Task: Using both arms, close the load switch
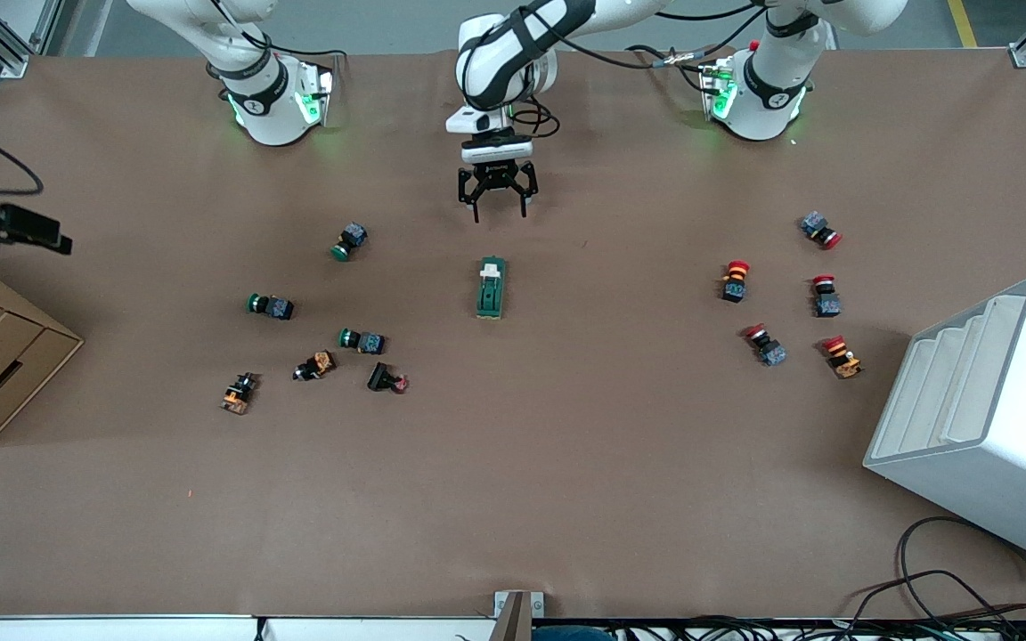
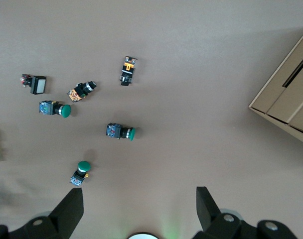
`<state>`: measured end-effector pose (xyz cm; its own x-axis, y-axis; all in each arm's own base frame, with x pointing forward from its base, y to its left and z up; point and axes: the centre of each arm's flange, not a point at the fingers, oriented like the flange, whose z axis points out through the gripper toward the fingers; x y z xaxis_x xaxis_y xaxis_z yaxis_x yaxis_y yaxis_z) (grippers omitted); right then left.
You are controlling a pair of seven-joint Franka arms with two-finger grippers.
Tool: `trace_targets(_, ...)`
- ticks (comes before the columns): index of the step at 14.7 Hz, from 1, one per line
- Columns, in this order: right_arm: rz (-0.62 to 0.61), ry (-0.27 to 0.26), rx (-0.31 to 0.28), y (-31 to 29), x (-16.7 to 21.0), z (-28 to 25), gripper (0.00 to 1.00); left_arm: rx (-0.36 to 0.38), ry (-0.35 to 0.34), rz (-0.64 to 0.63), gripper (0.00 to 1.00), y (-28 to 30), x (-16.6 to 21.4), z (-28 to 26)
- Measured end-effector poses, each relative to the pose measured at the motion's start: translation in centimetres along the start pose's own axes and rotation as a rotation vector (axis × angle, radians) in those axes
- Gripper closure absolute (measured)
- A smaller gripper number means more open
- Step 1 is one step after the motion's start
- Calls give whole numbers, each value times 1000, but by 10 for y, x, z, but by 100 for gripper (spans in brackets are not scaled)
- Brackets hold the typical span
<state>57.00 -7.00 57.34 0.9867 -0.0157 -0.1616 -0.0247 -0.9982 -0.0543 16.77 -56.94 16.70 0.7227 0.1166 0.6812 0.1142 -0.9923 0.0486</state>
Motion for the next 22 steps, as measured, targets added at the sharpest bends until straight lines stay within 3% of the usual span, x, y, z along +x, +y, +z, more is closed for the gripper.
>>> trace_targets(2, 9, -8, 44, -4, 6, 8, 0, -20, 35, 38, 0, -1, -7, 11)
trace_targets(5, 159, -12, 135, -22, 8, 8, 0, -21, 66, 64, 0, 1, -14, 29)
trace_targets(7, 282, -28, 144, -55, 11, 11, 0, -28, 97, 93, 0, -1, -21, 42)
trace_targets(12, 575, -52, 115, -208, 12, 40, 0, -40, 138, 102, 0, 6, -22, 57)
trace_targets(16, 697, -68, 179, -281, 11, 86, 0, -37, 181, 100, 0, 17, -21, 71)
trace_targets(19, 752, -37, 209, -322, 4, 133, 0, -38, 181, 84, 0, 18, -29, 72)
trace_targets(22, 806, 4, 278, -370, -17, 186, 0, -30, 208, 68, 0, 16, -36, 70)
